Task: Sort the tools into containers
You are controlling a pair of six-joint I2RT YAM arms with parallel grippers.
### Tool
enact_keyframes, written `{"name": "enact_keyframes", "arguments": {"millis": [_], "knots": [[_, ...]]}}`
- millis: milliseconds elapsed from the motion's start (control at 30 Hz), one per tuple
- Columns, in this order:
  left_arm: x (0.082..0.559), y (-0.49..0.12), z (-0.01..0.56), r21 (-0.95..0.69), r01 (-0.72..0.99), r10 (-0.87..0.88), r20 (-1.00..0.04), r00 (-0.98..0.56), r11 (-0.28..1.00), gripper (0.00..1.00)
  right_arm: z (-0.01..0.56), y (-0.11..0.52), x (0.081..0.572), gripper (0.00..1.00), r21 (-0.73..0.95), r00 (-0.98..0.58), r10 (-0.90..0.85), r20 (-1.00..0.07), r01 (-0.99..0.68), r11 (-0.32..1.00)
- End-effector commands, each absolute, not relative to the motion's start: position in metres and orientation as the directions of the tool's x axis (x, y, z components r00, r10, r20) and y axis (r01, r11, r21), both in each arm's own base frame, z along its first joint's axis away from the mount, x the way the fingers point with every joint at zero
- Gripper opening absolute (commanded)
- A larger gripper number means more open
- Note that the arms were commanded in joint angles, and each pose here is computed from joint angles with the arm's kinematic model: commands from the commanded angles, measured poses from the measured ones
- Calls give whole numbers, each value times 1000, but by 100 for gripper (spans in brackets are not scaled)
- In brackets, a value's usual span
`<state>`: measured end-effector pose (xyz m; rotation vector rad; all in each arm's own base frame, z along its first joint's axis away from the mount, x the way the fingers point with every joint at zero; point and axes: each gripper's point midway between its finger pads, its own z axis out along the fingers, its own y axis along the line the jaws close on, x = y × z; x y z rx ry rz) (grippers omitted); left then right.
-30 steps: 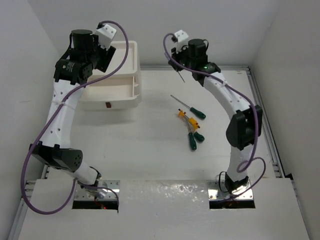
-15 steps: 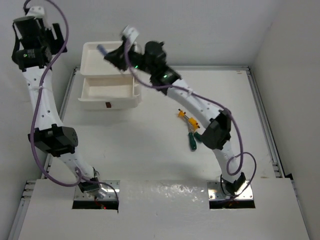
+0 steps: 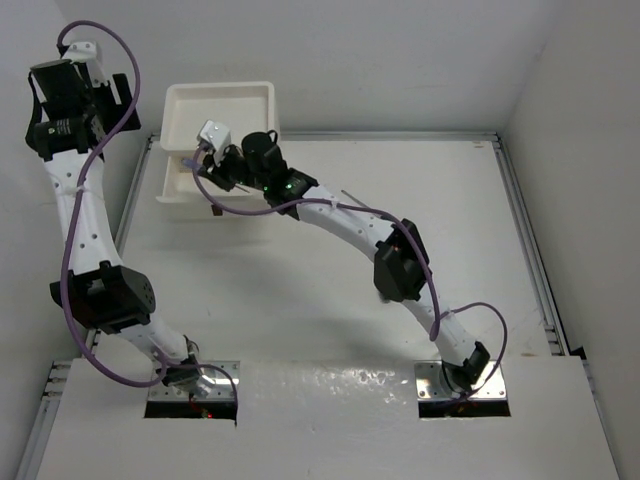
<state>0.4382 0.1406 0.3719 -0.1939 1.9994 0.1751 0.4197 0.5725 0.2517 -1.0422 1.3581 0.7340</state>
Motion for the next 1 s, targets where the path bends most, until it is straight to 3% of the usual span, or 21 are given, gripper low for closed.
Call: {"name": "enact_keyframes", "arguments": {"millis": [0,367,400,533,567,700,833,967], "knots": [[435,135,398,43,-189,-24,-941,-339,981,74,318,555,432,0,-256,249,-78,-965,-850,461],[432,128,388,38,-160,-19,-941,-337,986,74,288,552,463,1,-412,353,-214,-911,-745,525],[431,128,385,39,-156,-17,-940,-340,987,74,288,553,462,5,-409,349,-214,-912,-747,524],[430,123,380,66,-109,23,-934,-356,992,78,294,555,457,40,-417,364,-206,-908,-753,509],[429,118,383,80,-74,49,-935,-351,994,79,298,555,454,54,-416,367,-200,-909,-755,507],[420,105,389,150,30,151,-931,-331,988,82,324,546,445,65,-394,368,-159,-916,-757,521],[399,82,387,258,224,322,-890,-324,940,72,359,534,430,76,-335,341,-90,-936,-777,534],[365,54,361,400,531,591,-765,-256,747,71,395,500,420,85,-188,219,-27,-975,-762,619]]}}
